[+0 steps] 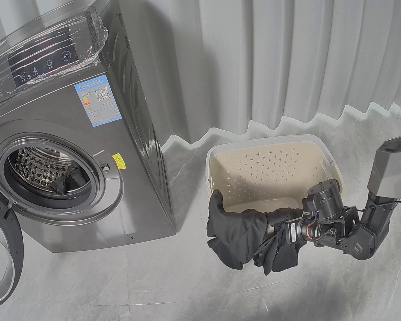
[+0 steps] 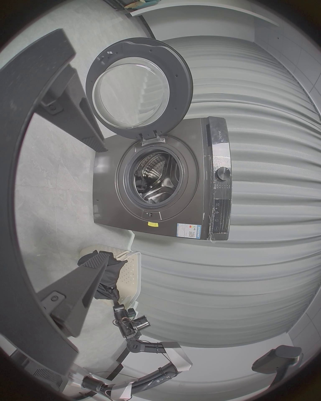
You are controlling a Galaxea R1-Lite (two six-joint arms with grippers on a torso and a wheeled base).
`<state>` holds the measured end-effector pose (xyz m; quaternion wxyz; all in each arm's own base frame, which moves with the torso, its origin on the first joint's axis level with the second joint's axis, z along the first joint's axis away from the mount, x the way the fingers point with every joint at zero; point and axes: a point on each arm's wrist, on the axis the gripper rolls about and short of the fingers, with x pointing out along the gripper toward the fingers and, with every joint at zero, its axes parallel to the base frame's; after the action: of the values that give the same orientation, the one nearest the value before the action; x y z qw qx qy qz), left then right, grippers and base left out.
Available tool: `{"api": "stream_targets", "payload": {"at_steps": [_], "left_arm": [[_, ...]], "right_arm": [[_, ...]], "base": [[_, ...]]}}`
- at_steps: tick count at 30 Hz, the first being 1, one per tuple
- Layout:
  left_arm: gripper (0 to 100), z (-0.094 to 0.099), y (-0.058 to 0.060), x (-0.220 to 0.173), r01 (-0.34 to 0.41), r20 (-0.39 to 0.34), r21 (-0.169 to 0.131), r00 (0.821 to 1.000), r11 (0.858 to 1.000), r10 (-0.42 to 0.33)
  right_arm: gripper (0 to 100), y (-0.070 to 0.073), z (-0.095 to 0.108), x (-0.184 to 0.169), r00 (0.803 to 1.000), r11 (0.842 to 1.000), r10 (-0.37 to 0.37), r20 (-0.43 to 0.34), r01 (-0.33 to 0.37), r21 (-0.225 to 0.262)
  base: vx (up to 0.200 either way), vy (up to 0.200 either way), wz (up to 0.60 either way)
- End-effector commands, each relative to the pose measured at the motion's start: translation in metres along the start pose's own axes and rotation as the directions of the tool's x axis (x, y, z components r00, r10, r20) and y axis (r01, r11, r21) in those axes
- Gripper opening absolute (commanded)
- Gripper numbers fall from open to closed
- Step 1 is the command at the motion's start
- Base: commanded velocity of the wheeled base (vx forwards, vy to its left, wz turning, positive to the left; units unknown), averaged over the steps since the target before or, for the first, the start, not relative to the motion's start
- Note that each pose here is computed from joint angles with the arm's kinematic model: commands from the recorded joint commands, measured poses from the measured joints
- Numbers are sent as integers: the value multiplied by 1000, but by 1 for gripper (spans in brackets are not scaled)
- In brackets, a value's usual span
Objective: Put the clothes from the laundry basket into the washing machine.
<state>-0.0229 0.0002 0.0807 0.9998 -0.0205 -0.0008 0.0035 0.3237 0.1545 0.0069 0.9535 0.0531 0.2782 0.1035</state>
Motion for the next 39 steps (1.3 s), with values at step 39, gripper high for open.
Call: {"api": "stream_targets", "payload": {"at_steps": [39], "left_arm": [[100, -5, 0, 0, 1, 0, -5, 1000, 1000, -1]], "right_arm": [[0, 30, 103, -226, 771, 945, 326, 547, -279, -170]], "base": [[0, 0, 0]]}}
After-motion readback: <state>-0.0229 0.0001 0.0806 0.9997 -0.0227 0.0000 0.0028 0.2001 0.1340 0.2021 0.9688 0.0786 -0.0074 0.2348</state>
